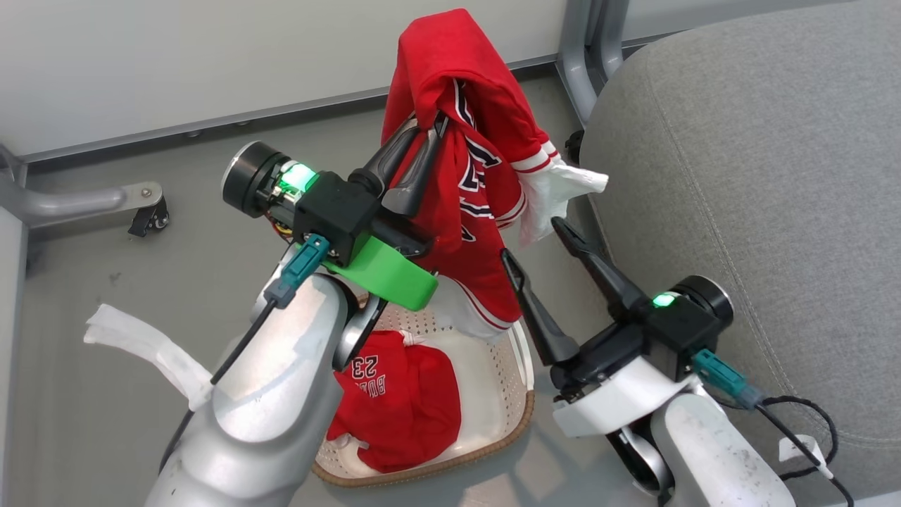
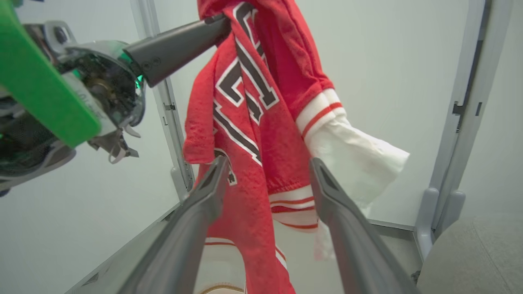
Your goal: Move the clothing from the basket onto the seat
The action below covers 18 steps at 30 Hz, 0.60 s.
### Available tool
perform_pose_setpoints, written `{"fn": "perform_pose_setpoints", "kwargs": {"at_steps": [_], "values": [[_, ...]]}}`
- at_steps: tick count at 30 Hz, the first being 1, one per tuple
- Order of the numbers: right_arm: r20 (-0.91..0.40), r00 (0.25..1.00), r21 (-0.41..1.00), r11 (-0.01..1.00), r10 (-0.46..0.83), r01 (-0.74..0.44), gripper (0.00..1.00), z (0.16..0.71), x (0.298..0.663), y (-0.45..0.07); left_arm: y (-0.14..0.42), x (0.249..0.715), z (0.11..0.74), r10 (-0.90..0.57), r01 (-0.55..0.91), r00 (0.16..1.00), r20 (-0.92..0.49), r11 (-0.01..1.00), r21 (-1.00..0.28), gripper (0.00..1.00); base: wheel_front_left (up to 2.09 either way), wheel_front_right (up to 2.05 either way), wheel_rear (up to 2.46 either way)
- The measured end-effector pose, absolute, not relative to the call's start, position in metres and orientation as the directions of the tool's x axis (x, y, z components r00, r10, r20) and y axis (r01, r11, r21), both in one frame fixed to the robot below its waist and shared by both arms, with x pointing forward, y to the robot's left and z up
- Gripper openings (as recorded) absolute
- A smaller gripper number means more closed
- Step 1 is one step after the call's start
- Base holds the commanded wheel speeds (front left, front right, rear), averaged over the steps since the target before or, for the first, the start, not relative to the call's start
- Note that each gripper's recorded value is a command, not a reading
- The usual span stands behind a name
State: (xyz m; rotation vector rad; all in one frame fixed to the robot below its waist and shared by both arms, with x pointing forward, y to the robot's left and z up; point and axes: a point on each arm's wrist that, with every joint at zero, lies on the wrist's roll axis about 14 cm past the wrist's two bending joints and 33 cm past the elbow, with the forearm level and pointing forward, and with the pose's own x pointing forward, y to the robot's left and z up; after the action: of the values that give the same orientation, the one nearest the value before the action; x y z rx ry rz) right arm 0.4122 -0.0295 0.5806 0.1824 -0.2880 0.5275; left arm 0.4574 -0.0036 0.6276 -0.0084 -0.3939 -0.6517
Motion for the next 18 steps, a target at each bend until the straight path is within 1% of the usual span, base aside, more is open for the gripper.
{"fn": "perform_pose_setpoints", "kwargs": {"at_steps": [10, 18], "values": [[0.296, 0.754, 0.047, 0.779, 0.587, -0.625, 1.00, 0.579, 0.423, 0.013, -0.006, 0.454, 0.635, -0.595, 0.601, 0.709, 0.378, 0.791, 0.117, 0.00, 0.00, 0.00, 0.00], [0.238, 0.734, 0.041, 0.748, 0.636, -0.662, 1.00, 0.564, 0.433, 0.031, -0.008, 0.449, 0.636, -0.602, 0.611, 0.700, 0.384, 0.783, 0.115, 0.00, 0.00, 0.00, 0.00]]}}
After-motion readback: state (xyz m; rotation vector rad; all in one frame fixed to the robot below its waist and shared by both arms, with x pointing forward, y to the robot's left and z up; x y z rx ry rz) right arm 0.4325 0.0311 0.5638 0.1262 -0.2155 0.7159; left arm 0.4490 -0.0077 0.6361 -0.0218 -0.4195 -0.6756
